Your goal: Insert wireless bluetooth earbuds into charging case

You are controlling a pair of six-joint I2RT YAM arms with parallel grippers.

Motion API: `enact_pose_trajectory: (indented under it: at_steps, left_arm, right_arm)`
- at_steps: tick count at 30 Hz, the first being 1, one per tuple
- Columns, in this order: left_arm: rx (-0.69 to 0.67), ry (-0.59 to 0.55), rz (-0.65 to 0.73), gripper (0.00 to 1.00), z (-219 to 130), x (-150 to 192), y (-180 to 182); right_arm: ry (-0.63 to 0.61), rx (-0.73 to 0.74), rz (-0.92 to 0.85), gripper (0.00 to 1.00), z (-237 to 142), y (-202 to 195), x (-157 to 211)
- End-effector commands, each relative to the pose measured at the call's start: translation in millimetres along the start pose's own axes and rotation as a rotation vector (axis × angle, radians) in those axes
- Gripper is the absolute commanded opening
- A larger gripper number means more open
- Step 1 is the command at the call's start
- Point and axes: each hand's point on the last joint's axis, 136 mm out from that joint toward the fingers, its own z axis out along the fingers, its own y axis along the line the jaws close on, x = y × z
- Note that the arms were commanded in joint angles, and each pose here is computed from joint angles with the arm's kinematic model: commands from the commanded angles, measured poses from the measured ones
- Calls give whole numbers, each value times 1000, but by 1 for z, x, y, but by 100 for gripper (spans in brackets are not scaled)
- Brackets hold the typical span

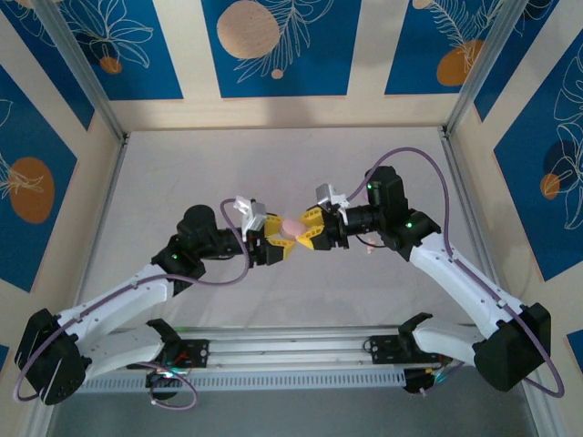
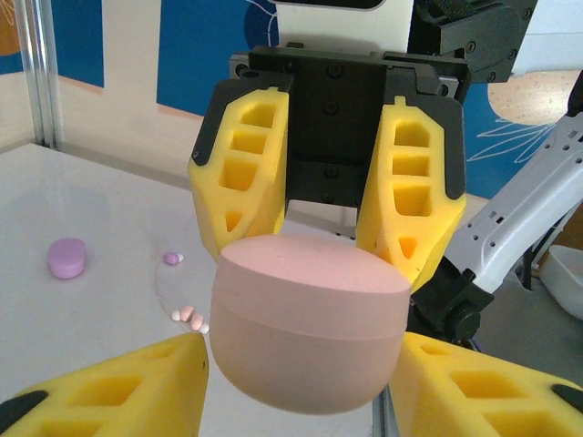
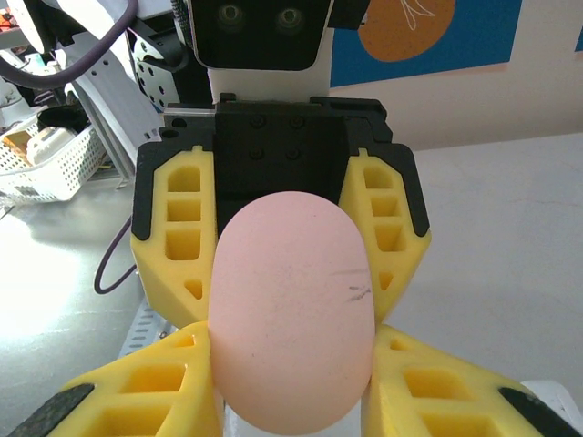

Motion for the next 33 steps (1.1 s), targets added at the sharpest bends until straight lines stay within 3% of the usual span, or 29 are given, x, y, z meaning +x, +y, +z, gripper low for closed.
enact_pose_trajectory:
  at_steps: [1,7,19,33]
  left_arm:
    - [52,-64,36,55,0,-23,-12]
    - [63,-79,34,57,-1,-26,-15]
    - [71,-10,15,34,2,-12,-13]
    - [81,-2,38,29,0,-10,-17]
  right_arm:
    - [-2,-6,-34,35,-1,3,-5]
    - [4,-4,-50,35,-1,3,-3]
    - [-14,-10,-11,36,-2,2,-9]
    - [-20,69,198,47,-10,-28,-17]
